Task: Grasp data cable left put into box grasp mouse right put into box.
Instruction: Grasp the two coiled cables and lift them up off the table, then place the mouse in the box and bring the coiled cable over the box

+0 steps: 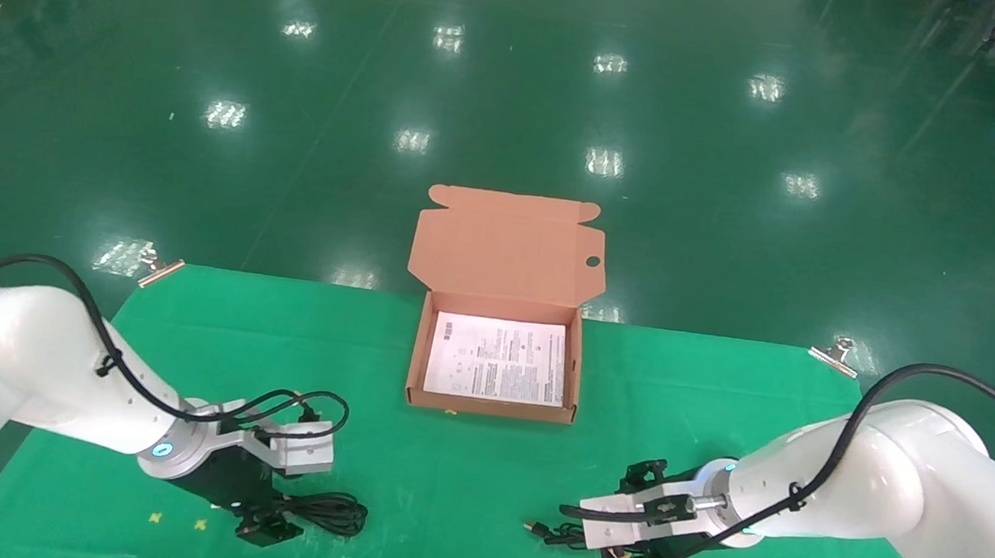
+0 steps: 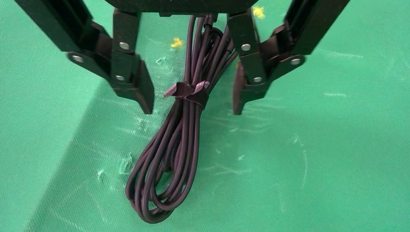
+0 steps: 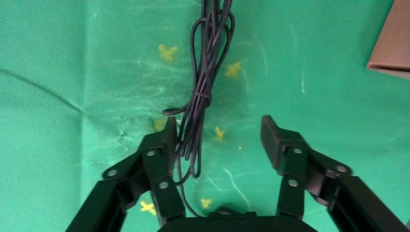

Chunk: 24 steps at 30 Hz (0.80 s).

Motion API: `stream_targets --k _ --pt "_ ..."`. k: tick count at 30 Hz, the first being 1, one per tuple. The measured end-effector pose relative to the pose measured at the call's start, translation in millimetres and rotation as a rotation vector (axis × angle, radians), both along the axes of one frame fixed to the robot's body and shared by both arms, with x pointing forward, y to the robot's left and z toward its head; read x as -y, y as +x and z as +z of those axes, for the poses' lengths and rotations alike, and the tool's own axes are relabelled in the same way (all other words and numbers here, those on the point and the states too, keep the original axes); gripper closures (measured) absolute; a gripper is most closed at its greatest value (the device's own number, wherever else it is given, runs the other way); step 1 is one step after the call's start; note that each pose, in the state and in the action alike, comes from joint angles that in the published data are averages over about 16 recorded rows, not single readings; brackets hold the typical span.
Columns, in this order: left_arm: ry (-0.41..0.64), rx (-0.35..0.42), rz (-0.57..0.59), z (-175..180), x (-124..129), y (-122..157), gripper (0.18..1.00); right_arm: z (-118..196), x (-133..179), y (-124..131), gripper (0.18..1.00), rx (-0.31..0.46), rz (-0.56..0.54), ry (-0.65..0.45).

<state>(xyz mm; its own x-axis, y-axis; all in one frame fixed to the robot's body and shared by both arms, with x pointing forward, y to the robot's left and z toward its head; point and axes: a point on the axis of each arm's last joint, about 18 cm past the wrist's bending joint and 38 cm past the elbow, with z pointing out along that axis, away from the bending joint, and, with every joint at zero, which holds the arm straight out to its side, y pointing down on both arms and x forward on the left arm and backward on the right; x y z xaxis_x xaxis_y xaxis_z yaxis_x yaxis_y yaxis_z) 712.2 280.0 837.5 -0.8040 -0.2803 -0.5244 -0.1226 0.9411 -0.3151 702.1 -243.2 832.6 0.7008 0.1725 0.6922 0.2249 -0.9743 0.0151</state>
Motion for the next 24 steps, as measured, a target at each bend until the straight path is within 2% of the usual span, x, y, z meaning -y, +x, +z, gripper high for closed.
stream_targets --k 16,24 --pt "0.0 -0.001 -0.001 0.1 0.1 -0.4 0.798 0.9 0.1 -0.5 0.765 0.0 0.001 0.003" --pt "0.002 0.001 -0.003 1.3 0.1 -0.3 0.892 1.0 0.1 -0.6 0.884 0.0 0.001 0.003"
